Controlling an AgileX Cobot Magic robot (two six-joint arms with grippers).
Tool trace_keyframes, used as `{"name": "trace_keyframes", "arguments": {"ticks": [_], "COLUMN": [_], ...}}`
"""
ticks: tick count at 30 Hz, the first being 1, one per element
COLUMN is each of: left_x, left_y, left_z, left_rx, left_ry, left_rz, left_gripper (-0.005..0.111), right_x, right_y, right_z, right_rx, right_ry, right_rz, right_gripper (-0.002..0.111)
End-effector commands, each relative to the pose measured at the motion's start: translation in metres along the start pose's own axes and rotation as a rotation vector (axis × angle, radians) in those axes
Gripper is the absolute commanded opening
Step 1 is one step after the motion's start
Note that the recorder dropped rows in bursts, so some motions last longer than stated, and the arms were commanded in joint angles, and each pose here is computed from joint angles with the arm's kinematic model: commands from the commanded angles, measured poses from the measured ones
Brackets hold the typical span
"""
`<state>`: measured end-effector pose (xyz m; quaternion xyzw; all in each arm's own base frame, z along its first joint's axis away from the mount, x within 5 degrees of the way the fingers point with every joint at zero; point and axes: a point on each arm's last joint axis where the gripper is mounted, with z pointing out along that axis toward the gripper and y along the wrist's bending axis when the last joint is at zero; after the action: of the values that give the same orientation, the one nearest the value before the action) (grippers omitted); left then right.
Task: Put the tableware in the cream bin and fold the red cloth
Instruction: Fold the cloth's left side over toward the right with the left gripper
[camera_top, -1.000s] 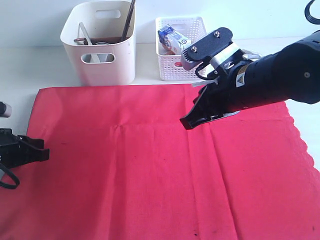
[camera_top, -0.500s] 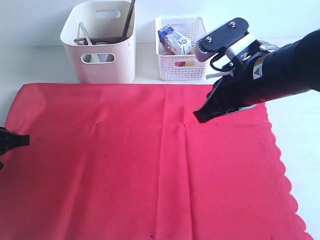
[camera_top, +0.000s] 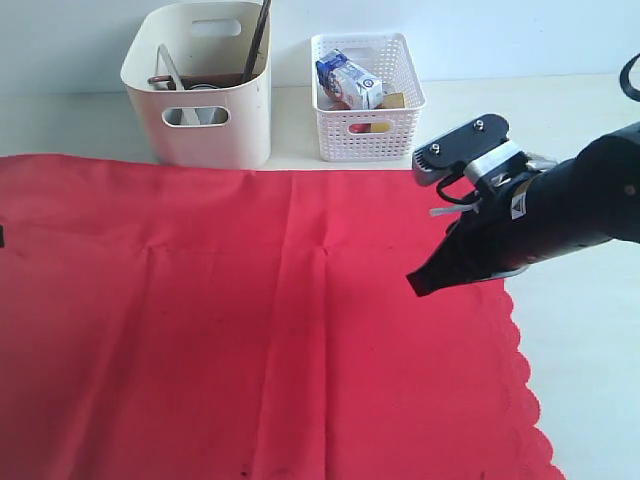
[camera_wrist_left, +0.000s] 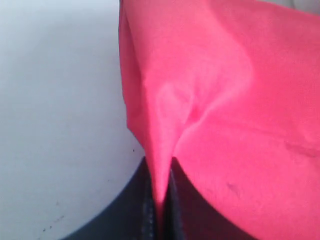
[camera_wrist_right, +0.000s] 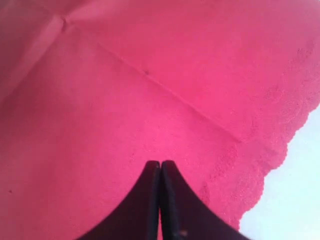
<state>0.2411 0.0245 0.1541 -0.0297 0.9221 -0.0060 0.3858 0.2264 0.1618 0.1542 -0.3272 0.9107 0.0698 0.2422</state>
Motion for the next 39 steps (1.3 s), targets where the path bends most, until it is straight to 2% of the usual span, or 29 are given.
{"name": "trace_keyframes", "arguments": {"ticks": [1, 5, 10, 18, 24, 29, 33, 39], "left_x": [-0.019, -0.034, -0.053, -0.063, -0.056, -0.039, -0.025, -0.002], "left_y": [-0.017, -0.043, -0.081, -0.176, -0.235, -0.287, -0.327, -0.378], "left_z": [-0.026, -0.051, -0.079, -0.113, -0.103, -0.078, -0.068, -0.06], "left_rx": [0.042, 0.113, 0.188, 0.478, 0.563, 0.59, 0.618, 0.641], "left_ry": [-0.122, -0.209, -0.23, -0.288, -0.217, -0.124, -0.094, -0.049], "left_rz": [0.022, 0.092, 0.203, 0.436, 0.568, 0.666, 0.75, 0.82], "left_gripper": [0.0, 0.0, 0.0, 0.0, 0.0, 0.0, 0.0, 0.0], "right_x": [0.006, 0.006, -0.001, -0.019, -0.01, 0.017, 0.044, 0.062], "right_y": [-0.001, -0.001, -0.001, -0.002, -0.001, 0.001, 0.004, 0.005], "right_z": [0.014, 0.02, 0.003, -0.086, -0.177, -0.235, -0.249, -0.236], "right_rx": [-0.002, -0.002, 0.002, 0.019, 0.024, 0.02, 0.012, 0.003], "right_ry": [0.032, 0.031, -0.031, -0.307, -0.615, -0.833, -0.878, -0.893], "right_rz": [0.026, 0.028, 0.027, 0.02, 0.06, 0.086, 0.1, 0.119], "right_gripper": [0.0, 0.0, 0.0, 0.0, 0.0, 0.0, 0.0, 0.0]}}
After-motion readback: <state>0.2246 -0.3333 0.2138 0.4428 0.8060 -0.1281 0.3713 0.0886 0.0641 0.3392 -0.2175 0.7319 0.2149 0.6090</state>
